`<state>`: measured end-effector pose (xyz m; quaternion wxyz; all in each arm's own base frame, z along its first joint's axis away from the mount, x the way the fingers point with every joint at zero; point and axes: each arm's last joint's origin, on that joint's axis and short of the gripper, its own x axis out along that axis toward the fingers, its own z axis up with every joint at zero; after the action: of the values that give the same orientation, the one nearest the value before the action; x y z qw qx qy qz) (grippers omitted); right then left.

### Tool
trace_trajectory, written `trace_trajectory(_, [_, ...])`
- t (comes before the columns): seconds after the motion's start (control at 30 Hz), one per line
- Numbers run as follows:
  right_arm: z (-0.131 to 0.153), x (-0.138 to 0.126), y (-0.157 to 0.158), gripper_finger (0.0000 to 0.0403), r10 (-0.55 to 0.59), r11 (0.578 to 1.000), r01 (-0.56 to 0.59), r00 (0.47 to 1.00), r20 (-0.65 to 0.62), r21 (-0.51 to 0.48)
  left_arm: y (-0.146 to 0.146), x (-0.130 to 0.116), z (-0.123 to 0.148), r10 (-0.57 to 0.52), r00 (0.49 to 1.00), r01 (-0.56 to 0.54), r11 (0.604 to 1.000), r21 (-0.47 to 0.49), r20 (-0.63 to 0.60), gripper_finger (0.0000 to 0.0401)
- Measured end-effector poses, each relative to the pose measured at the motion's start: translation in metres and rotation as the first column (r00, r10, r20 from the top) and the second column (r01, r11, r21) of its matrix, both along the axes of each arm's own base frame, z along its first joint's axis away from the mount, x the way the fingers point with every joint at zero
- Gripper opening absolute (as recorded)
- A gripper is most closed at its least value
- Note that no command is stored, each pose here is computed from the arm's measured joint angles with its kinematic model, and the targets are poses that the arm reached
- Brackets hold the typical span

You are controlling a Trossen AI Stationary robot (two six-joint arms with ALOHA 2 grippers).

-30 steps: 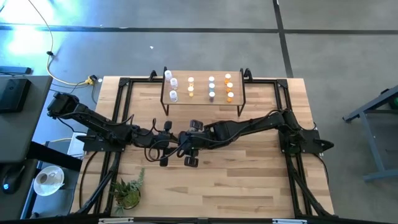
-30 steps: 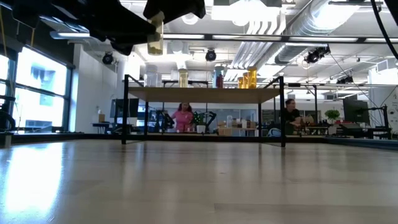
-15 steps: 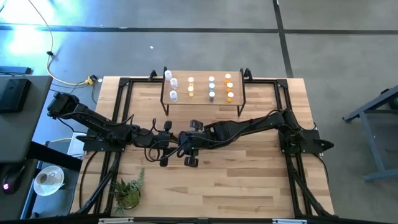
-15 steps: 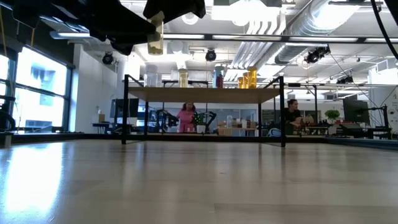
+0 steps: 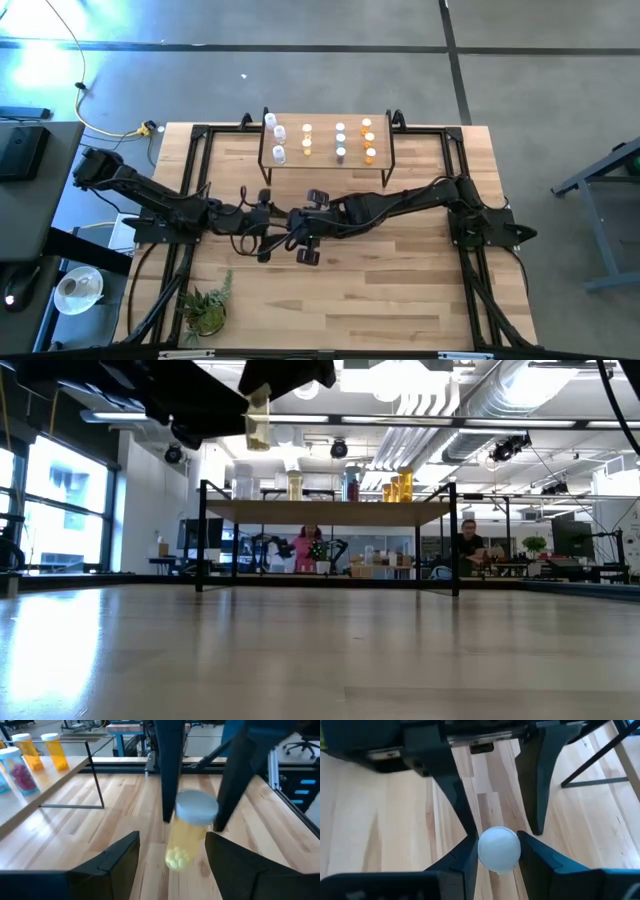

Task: Pick and place medicine bottles onto shelf by color
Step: Put the yellow pill bottle on the shelf aligned with the other yellow pill bottles

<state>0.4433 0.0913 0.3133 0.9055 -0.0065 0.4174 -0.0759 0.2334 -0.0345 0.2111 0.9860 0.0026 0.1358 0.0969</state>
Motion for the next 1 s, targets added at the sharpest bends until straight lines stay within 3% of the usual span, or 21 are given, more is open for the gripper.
trace_trajectory(0.37, [0.028, -0.011, -0.027, 0.0107, -0.064, 0.997, 0.067, 0.996, 0.065, -0.048, 0.002, -0.021, 0.017, -0.020, 1.000, 0.020, 1.000, -0.003, -0.007, 0.0219])
trace_trajectory(0.77, [0.071, -0.025, -0.095, 0.0108, -0.199, 0.970, 0.225, 0.954, 0.226, -0.093, 0.000, -0.037, 0.030, -0.055, 0.998, 0.056, 0.998, -0.030, 0.037, 0.0216])
trace_trajectory(1.0, [0.083, -0.030, -0.133, 0.0108, -0.282, 0.946, 0.316, 0.914, 0.291, -0.076, -0.004, -0.038, 0.030, -0.086, 0.996, 0.085, 0.996, 0.014, 0.017, 0.0216])
